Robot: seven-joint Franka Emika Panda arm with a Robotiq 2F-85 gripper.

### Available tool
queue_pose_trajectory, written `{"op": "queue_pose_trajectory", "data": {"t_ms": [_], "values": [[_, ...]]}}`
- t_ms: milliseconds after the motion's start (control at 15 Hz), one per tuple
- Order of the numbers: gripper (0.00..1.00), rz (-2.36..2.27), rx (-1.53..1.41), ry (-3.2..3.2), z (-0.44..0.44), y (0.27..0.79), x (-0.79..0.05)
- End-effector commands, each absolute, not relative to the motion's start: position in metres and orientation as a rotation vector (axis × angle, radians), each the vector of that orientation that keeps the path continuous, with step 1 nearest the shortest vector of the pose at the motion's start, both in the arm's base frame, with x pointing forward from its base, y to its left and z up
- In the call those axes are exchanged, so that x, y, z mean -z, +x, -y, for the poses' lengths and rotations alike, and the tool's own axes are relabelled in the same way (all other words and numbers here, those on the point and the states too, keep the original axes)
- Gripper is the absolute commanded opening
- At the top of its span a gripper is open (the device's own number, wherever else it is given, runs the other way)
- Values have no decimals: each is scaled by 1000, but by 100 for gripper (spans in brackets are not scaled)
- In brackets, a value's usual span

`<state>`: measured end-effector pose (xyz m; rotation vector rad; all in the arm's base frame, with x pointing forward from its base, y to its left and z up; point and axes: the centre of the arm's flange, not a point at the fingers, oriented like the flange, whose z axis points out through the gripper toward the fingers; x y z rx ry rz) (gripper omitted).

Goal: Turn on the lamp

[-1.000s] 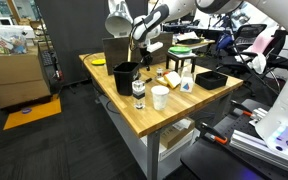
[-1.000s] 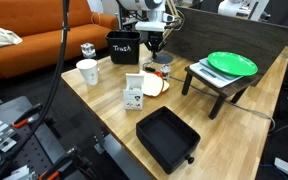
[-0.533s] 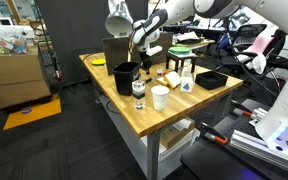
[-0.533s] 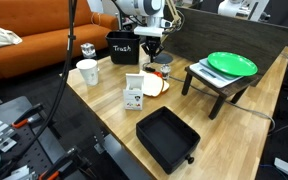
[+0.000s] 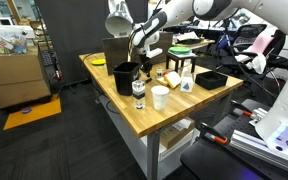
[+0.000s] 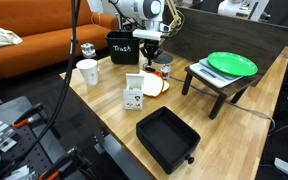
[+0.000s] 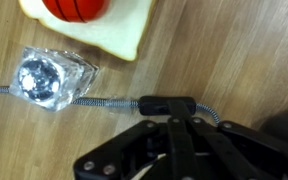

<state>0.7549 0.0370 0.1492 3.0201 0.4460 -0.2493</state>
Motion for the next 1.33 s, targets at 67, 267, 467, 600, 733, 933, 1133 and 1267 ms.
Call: {"op": "queue_pose_trajectory", "data": {"t_ms": [67,267,467,600,733,933,1133,1267], "values": [[0,-455,293,3049,-39,766,-145],[0,-453,311,3053,-39,768,-138],[0,-451,325,3053,-36,771,-131],[0,-447,323,3056,-34,774,-132],[0,-444,317,3058,-33,777,-132],[0,-450,271,3058,-36,776,-148],[0,-446,189,3056,-40,769,-180],[0,-430,157,3045,-41,762,-200]]}}
